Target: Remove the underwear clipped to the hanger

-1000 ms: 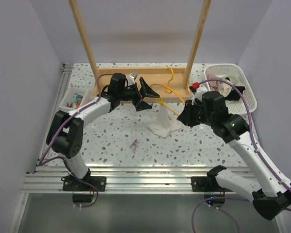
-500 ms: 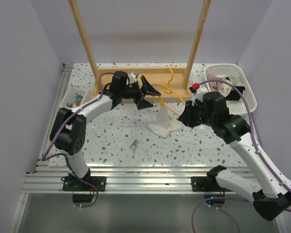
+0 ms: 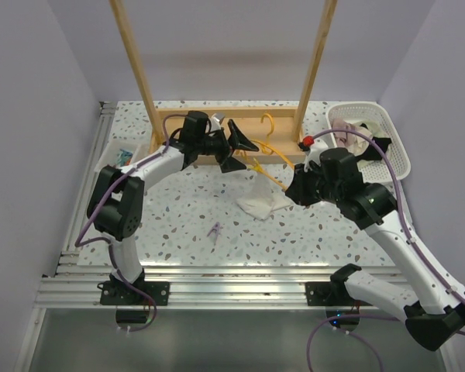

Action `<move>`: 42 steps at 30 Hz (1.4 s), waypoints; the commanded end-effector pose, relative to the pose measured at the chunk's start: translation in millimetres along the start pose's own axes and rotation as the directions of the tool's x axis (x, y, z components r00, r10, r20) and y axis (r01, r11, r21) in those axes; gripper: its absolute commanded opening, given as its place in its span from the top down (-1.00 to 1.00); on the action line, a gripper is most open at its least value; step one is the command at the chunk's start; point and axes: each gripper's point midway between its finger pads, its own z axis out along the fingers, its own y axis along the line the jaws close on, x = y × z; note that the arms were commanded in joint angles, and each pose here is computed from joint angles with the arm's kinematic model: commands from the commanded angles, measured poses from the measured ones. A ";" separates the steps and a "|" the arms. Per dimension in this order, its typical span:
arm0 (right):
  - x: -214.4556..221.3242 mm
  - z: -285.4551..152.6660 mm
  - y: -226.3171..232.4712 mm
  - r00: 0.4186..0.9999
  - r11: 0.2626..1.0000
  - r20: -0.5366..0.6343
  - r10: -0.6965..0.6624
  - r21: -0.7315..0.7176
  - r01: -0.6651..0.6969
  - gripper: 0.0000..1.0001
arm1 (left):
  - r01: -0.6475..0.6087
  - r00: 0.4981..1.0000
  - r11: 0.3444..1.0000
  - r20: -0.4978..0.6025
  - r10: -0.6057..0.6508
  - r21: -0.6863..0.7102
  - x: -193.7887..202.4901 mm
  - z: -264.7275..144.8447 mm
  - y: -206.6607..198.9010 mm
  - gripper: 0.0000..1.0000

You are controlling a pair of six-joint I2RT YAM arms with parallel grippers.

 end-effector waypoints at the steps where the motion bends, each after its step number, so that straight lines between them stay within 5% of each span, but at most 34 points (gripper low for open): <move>1: -20.2 -4.0 0.5 0.998 0.999 0.063 -0.029 0.021 0.028 1.00 | -0.030 0.999 1.000 -0.013 0.030 0.005 -0.8 -1.5 -5.8 -0.88; 13: -39.7 0.9 -2.8 0.993 0.997 0.114 -0.034 0.079 0.025 1.00 | -0.035 0.999 0.999 -0.040 0.035 0.000 11.6 5.8 -3.2 -0.68; 29: -45.9 4.9 0.9 0.988 0.979 0.126 -0.092 0.193 0.066 1.00 | -0.049 0.996 0.990 0.069 0.059 -0.133 -15.5 6.1 2.6 -0.92; 42: -51.1 11.2 8.5 0.980 0.954 0.177 -0.092 0.298 0.036 1.00 | -0.073 0.987 0.979 0.125 0.098 -0.192 -29.8 4.5 4.3 -0.65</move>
